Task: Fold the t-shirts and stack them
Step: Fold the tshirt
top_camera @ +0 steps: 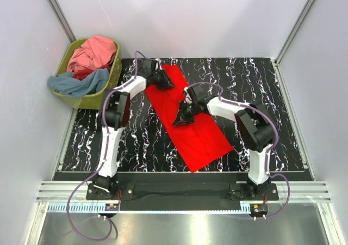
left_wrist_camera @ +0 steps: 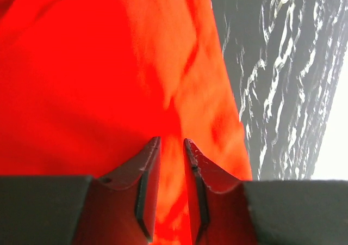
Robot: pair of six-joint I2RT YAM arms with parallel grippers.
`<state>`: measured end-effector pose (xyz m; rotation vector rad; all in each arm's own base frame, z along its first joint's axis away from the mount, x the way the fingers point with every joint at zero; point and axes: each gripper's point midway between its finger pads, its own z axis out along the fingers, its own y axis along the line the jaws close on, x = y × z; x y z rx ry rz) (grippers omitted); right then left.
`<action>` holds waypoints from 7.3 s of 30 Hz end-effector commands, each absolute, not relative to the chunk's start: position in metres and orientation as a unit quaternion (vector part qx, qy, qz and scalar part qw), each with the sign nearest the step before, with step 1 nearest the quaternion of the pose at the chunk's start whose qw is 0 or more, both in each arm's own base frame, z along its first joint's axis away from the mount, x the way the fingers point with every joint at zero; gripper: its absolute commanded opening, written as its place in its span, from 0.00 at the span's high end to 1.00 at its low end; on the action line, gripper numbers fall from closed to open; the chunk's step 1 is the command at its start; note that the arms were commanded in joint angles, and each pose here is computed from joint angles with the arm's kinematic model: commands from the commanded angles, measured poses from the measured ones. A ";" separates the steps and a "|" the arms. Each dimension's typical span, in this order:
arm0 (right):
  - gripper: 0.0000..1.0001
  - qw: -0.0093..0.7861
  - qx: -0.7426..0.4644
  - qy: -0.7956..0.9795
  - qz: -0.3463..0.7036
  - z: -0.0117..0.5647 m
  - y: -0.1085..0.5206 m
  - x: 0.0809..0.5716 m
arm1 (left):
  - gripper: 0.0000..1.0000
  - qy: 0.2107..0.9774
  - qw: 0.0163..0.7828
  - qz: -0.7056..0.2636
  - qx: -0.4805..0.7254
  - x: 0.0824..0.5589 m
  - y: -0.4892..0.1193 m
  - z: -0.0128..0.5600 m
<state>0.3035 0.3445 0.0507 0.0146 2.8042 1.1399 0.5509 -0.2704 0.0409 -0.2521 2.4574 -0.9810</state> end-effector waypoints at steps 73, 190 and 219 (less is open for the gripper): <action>0.42 -0.035 0.097 0.923 0.370 0.042 0.208 0.144 | 0.51 0.930 0.061 -0.339 -0.129 0.145 -0.184 0.034; 1.00 0.011 0.135 0.915 0.380 0.070 0.183 0.427 | 1.00 0.894 0.119 -0.389 -0.189 0.421 -0.209 0.088; 0.62 0.038 0.094 0.924 0.369 0.083 0.220 0.392 | 0.81 0.916 0.122 -0.379 -0.056 0.372 -0.247 0.093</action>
